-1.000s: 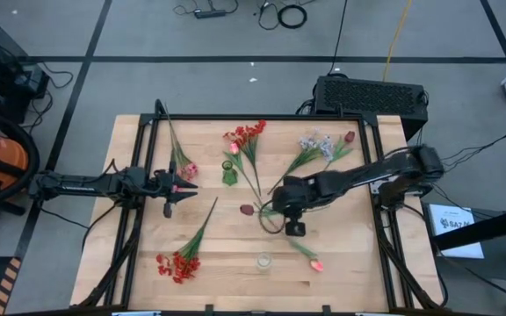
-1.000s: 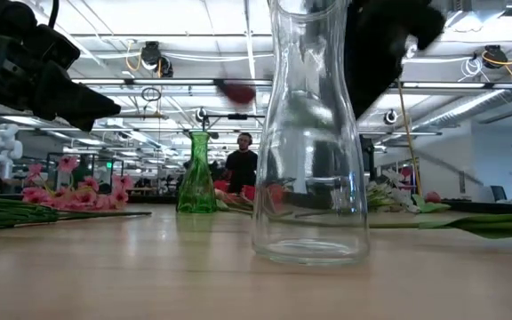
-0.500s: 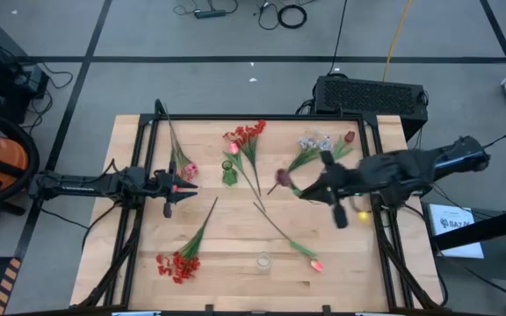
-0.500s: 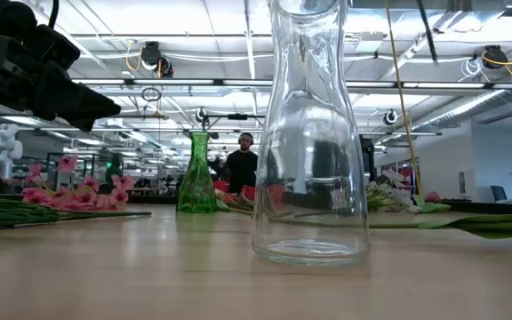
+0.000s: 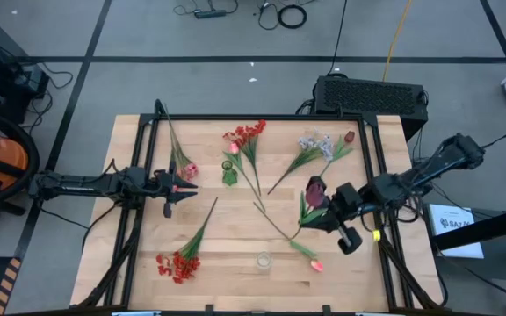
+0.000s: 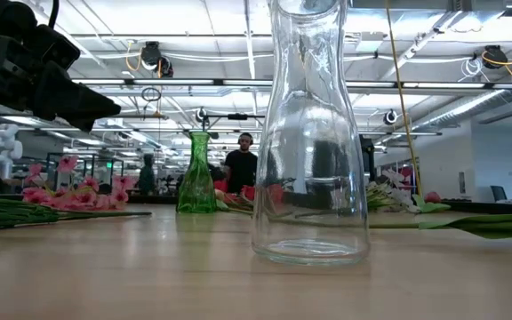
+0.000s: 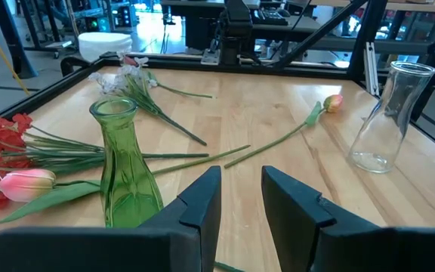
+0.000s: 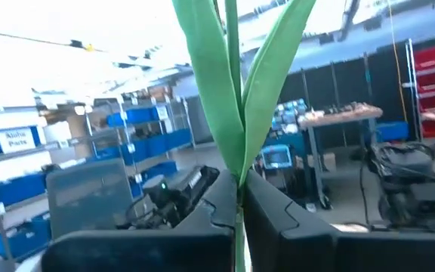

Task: Sort flowers into vase by color
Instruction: Put the bottom red tulip into the transparent vase

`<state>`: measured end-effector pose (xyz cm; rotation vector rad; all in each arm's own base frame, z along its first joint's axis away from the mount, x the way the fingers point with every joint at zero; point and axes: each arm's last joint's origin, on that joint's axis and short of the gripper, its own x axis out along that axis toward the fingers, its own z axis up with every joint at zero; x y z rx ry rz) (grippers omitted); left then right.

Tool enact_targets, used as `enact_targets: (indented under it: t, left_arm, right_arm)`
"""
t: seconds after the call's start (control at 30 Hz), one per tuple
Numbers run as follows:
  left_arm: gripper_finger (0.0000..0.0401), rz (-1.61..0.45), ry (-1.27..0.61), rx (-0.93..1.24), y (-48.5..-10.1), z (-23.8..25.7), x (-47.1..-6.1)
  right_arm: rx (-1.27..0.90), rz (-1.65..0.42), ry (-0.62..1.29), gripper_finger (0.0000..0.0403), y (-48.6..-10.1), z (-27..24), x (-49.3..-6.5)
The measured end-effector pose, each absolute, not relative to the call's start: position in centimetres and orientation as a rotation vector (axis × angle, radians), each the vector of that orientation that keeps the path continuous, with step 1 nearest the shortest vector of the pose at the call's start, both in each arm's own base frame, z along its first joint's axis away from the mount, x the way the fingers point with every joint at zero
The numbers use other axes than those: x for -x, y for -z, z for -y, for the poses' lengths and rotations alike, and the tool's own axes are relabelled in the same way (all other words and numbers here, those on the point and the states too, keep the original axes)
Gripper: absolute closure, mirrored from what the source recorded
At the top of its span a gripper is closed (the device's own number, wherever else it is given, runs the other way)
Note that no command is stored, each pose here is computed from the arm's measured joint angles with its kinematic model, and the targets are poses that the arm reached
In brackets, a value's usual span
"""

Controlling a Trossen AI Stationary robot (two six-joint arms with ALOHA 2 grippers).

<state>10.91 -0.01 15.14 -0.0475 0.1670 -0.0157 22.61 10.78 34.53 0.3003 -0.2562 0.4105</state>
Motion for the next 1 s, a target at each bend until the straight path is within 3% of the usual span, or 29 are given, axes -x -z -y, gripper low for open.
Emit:
enact_targets:
  t: [0.5,1.0]
  left_arm:
    - [0.0296,-0.167,0.016,0.048,-15.1,0.0,-10.9]
    - [0.0296,-0.167,0.016,0.047,-15.1,0.0,-10.9]
  right_arm:
    - [-0.294,0.304,-0.458,0.0397,-30.7,-14.1,-26.1]
    - [-0.25,0.15,-0.436,0.0397,-25.6,-15.5,-29.0]
